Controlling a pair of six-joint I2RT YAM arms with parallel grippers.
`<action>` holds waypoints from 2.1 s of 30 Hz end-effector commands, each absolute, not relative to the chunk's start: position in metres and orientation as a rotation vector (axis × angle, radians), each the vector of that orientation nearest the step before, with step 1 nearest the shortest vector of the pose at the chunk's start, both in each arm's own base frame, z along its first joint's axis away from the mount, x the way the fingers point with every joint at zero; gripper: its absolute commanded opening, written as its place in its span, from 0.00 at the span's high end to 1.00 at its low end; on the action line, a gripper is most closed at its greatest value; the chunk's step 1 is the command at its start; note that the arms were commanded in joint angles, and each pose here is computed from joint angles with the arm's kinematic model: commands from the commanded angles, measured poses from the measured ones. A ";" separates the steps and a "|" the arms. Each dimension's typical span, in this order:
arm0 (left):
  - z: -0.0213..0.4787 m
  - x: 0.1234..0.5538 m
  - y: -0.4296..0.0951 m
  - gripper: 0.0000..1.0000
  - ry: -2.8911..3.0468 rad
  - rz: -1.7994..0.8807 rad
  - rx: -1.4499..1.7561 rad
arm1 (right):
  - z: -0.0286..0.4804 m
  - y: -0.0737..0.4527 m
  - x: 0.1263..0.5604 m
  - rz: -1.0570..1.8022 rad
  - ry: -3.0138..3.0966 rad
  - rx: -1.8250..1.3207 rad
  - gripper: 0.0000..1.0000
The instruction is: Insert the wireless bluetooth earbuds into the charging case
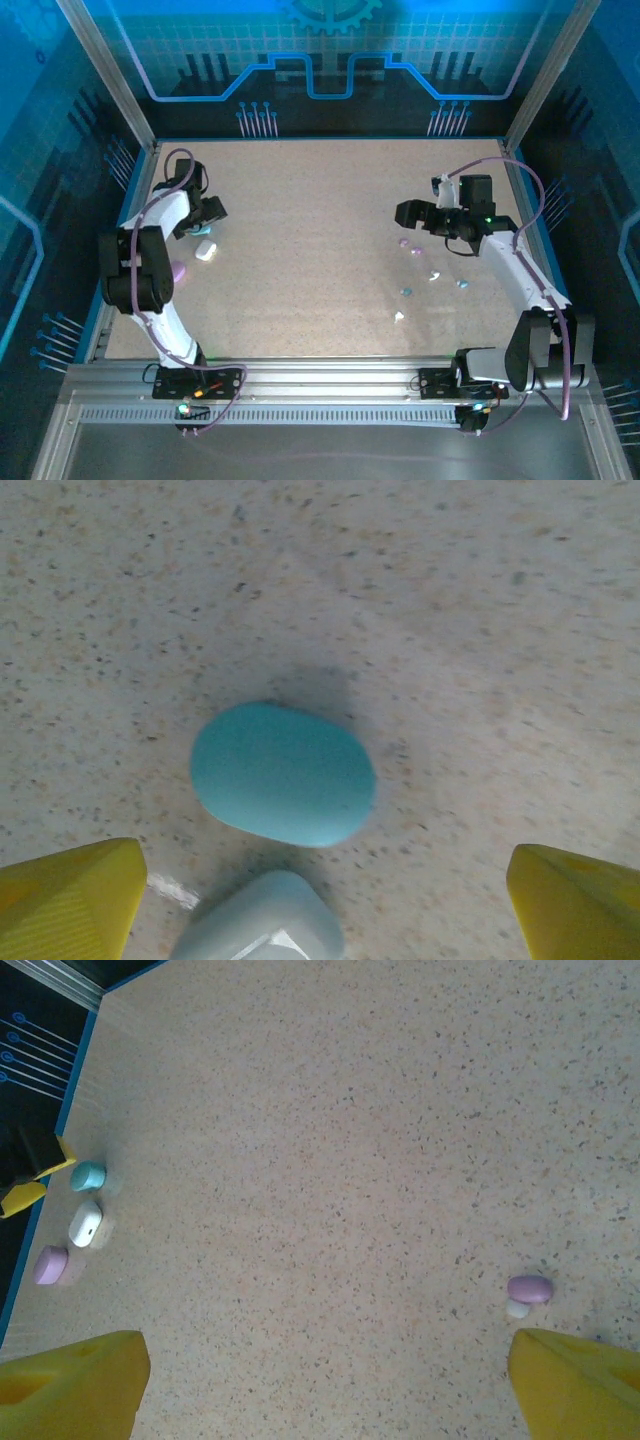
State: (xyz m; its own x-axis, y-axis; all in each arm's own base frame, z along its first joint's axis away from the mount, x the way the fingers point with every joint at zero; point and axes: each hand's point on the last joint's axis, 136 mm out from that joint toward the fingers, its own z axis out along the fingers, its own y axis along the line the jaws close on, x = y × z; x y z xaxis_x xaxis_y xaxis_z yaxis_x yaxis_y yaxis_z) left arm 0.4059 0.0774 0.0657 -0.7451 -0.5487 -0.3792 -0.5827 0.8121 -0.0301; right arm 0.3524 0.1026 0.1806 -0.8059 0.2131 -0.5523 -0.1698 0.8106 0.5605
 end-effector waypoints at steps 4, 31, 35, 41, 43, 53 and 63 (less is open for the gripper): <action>0.053 0.402 0.096 0.07 2.701 0.254 -0.868 | 0.175 0.110 0.347 0.828 2.440 0.027 0.06; 0.016 0.418 0.089 0.28 2.834 0.141 -0.689 | 0.158 0.112 0.342 0.840 2.534 0.044 0.06; 0.013 0.417 0.085 0.33 2.855 0.112 -0.673 | 0.157 0.112 0.340 0.838 2.541 0.039 0.06; 0.024 0.416 0.061 0.39 2.873 0.023 -0.629 | 0.156 0.114 0.339 0.850 2.539 0.034 0.06; 0.031 0.418 0.042 0.39 2.872 -0.008 -0.574 | 0.156 0.114 0.339 0.859 2.532 0.031 0.07; 0.039 0.398 -0.092 0.39 2.953 -0.112 -0.233 | 0.142 0.098 0.335 0.739 2.562 0.132 0.07; 0.035 0.323 -0.217 0.39 3.010 -0.153 0.099 | 0.132 0.088 0.322 0.679 2.533 0.189 0.07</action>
